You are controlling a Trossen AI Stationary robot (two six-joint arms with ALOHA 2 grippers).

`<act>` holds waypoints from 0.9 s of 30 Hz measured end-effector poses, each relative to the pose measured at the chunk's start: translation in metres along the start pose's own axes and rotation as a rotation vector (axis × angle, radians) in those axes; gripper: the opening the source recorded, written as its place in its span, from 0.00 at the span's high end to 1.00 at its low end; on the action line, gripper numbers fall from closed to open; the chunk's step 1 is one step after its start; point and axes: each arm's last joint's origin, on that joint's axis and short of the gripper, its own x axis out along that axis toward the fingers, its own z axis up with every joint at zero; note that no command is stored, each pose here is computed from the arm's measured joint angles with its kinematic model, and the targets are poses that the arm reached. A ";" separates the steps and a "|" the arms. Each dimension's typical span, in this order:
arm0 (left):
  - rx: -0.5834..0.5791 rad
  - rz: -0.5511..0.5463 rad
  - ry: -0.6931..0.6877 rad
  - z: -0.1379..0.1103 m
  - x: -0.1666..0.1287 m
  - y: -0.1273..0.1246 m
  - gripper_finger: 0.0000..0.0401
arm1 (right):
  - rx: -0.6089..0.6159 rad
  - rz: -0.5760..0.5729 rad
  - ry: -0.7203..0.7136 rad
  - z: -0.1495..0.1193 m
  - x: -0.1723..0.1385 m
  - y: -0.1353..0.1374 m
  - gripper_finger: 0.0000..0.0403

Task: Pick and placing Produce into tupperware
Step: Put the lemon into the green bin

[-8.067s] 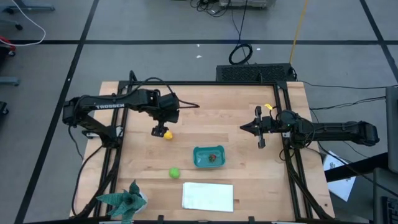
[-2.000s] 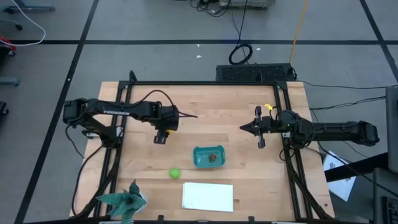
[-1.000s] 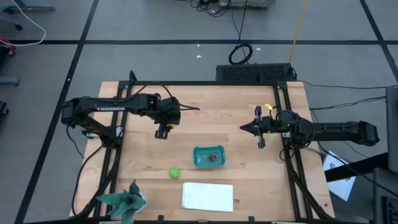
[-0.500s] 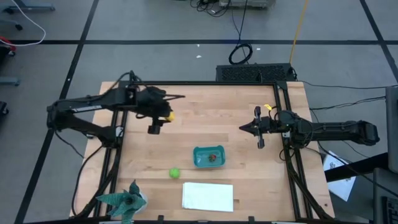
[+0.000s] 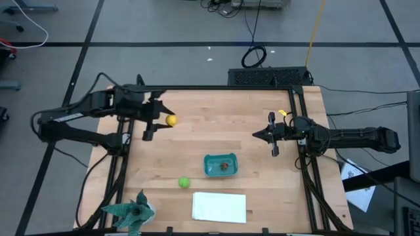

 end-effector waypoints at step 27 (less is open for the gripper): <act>-0.027 0.029 -0.278 -0.042 -0.030 -0.021 0.46 | 0.000 0.000 -0.001 0.000 0.000 0.000 1.00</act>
